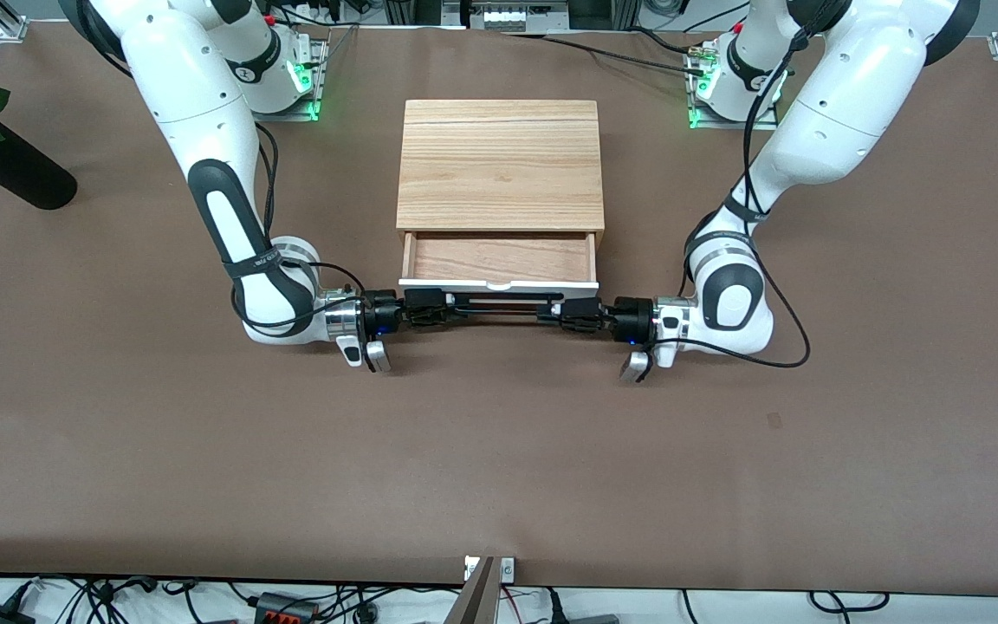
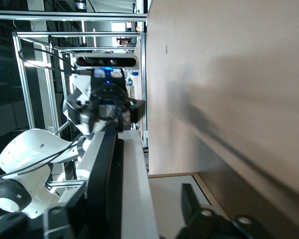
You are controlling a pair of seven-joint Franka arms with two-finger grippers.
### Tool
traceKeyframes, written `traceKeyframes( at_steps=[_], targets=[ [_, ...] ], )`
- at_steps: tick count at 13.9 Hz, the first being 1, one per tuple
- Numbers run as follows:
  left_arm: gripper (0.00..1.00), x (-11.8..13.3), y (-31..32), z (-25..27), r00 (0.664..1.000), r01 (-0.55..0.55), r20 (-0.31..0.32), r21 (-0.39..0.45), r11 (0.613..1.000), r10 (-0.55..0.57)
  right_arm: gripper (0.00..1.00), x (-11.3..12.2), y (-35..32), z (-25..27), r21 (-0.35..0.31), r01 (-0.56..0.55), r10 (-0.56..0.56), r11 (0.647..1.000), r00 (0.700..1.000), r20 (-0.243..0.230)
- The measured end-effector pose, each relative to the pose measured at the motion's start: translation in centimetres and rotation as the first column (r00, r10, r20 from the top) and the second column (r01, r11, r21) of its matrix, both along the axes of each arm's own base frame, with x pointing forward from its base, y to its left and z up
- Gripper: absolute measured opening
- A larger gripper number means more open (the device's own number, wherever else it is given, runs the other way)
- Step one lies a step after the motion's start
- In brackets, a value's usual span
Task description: Pull top drawer with both arms simultaneously
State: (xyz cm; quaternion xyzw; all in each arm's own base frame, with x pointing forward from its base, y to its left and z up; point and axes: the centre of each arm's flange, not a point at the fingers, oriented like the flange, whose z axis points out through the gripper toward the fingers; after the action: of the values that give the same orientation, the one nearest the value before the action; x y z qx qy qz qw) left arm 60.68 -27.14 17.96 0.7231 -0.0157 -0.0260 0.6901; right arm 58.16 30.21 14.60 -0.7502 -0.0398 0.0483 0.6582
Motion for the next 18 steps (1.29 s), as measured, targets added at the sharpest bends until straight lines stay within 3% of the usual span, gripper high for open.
traceKeyframes(
  at_steps=[1,4,8,10,11,13,15,18],
  targets=[
    [0.57,0.4,0.1,0.4,1.000,-0.002,0.003,-0.005,1.000,0.002,0.97,0.0,0.0,0.0,-0.003,-0.004,0.004,1.000,1.000,0.001],
    [0.86,0.7,0.1,0.8,1.000,-0.003,0.009,-0.011,1.000,0.003,1.00,0.0,-0.1,0.1,-0.004,-0.007,0.007,1.000,1.000,0.000],
    [0.93,0.8,0.3,0.8,1.000,-0.006,0.010,-0.012,1.000,0.006,1.00,1.0,-0.2,2.1,-0.008,-0.006,0.005,1.000,1.000,-0.017],
    [1.00,0.9,0.6,0.6,1.000,-0.010,0.011,-0.009,1.000,0.010,1.00,2.3,-1.2,4.8,-0.076,-0.052,0.051,0.996,0.998,-0.021],
    [1.00,1.0,0.7,0.5,1.000,-0.011,0.015,-0.007,1.000,0.012,1.00,3.4,-2.2,6.7,-0.148,-0.089,0.088,0.985,0.996,-0.018],
    [1.00,1.1,1.1,0.3,0.999,-0.017,0.039,-0.001,1.000,0.017,1.00,5.6,-4.6,11.5,-0.313,-0.157,0.167,0.937,0.986,0.004],
    [1.00,1.5,1.8,0.2,0.998,-0.028,0.059,0.006,1.000,0.027,1.00,6.9,-6.6,15.9,-0.470,-0.202,0.252,0.859,0.967,0.044],
    [1.00,2.7,3.1,0.6,0.994,-0.030,0.110,0.065,0.997,0.023,1.00,7.7,-9.3,20.2,-0.686,-0.217,0.381,0.695,0.919,0.095]
  ],
)
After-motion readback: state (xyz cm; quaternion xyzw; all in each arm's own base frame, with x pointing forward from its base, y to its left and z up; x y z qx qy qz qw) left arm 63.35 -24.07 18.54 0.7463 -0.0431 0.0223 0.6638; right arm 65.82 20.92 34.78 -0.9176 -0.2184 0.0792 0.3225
